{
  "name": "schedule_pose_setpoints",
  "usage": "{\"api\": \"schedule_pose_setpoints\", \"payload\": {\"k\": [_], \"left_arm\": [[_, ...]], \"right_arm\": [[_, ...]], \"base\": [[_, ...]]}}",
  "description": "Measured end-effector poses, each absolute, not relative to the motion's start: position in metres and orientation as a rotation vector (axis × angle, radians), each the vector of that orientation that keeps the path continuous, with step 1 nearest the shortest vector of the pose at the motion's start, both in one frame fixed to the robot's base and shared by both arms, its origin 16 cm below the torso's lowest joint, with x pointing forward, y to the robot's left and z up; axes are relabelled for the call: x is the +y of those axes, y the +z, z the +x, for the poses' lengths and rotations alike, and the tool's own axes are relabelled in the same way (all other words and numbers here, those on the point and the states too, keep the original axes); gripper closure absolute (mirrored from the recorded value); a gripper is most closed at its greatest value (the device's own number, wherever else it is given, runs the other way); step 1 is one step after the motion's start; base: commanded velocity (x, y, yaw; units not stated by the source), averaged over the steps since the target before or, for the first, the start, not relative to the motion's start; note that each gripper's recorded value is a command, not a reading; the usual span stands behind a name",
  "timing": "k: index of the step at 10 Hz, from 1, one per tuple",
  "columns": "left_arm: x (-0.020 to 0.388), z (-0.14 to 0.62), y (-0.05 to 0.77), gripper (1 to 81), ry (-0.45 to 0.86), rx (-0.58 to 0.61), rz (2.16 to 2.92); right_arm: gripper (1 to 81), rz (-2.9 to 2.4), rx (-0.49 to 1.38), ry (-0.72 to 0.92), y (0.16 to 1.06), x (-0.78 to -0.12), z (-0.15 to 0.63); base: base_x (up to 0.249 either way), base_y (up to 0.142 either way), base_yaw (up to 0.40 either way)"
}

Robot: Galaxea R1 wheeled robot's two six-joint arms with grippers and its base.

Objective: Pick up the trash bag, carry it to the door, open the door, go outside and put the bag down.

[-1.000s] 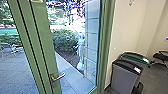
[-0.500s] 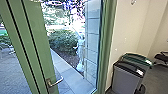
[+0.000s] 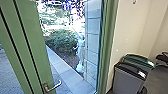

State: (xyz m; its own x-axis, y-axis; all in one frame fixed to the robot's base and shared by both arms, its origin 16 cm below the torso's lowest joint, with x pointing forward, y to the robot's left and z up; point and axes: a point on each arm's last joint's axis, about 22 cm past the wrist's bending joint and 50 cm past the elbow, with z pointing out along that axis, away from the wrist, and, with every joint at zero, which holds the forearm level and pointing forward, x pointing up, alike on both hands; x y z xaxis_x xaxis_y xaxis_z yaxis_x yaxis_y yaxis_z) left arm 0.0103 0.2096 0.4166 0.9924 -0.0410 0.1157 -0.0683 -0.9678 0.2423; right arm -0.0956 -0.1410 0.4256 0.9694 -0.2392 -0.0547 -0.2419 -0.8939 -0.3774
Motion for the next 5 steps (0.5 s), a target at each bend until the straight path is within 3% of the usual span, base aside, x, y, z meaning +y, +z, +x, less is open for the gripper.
{"api": "schedule_pose_setpoints", "payload": {"k": [5], "left_arm": [[0.2099, 0.0082, 0.4164, 81.1, 0.156, -0.079, 2.888]], "right_arm": [[1.0, -2.729, 0.348, 0.007, 0.4255, -0.1414, -0.0947]], "base": [[0.000, 0.000, 0.000]]}}
